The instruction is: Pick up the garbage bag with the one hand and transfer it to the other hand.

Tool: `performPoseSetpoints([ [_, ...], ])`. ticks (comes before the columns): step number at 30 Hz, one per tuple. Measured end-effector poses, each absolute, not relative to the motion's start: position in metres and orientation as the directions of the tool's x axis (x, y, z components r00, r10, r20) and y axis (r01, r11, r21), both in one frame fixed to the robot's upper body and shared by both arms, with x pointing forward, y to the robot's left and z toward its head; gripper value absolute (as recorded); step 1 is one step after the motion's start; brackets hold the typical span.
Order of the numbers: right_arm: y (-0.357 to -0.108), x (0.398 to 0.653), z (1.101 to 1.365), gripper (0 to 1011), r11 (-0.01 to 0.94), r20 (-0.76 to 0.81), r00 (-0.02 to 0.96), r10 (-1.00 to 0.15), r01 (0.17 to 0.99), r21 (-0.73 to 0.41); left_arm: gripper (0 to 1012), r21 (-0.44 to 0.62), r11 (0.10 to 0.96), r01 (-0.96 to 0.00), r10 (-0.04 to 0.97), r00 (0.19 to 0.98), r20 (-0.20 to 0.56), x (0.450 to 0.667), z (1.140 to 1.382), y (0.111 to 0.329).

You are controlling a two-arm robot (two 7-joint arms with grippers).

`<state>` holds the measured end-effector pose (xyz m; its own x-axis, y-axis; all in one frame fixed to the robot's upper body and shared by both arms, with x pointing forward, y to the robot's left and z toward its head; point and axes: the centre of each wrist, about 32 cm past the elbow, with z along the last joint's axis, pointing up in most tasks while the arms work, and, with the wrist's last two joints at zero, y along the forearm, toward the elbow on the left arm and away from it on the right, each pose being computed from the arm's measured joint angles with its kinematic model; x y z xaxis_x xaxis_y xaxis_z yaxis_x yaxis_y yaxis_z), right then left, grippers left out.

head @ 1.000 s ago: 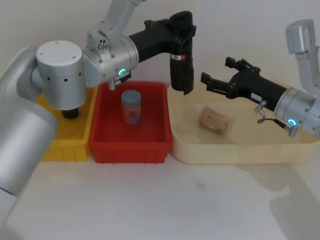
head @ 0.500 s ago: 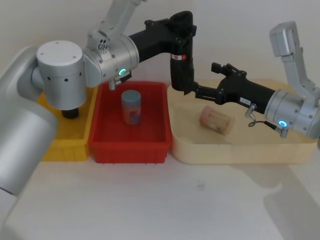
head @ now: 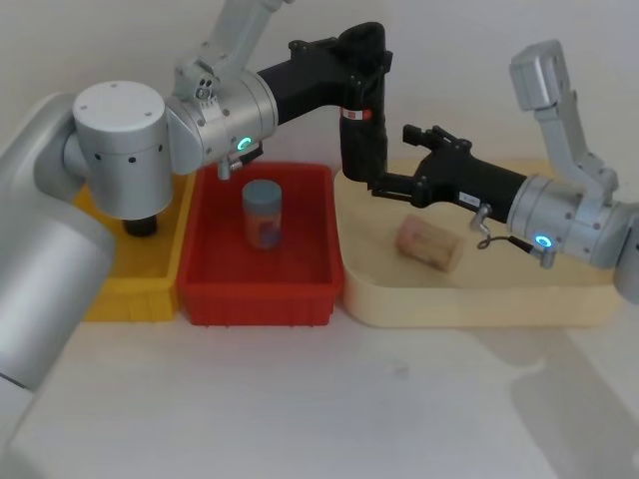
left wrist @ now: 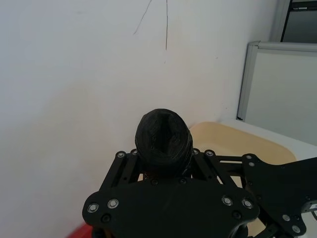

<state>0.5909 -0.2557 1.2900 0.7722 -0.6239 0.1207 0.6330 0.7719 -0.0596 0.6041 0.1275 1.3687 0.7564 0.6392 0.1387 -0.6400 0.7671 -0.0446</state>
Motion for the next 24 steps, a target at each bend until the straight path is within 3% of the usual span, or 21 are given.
performPoseSetpoints([
  [24,-0.235,0.607,1.299,1000,0.776,0.155,0.774,-0.614,0.628,-0.058,365,-0.045,0.767,-0.640,0.639,0.756,0.139,0.604,1.369,0.128],
])
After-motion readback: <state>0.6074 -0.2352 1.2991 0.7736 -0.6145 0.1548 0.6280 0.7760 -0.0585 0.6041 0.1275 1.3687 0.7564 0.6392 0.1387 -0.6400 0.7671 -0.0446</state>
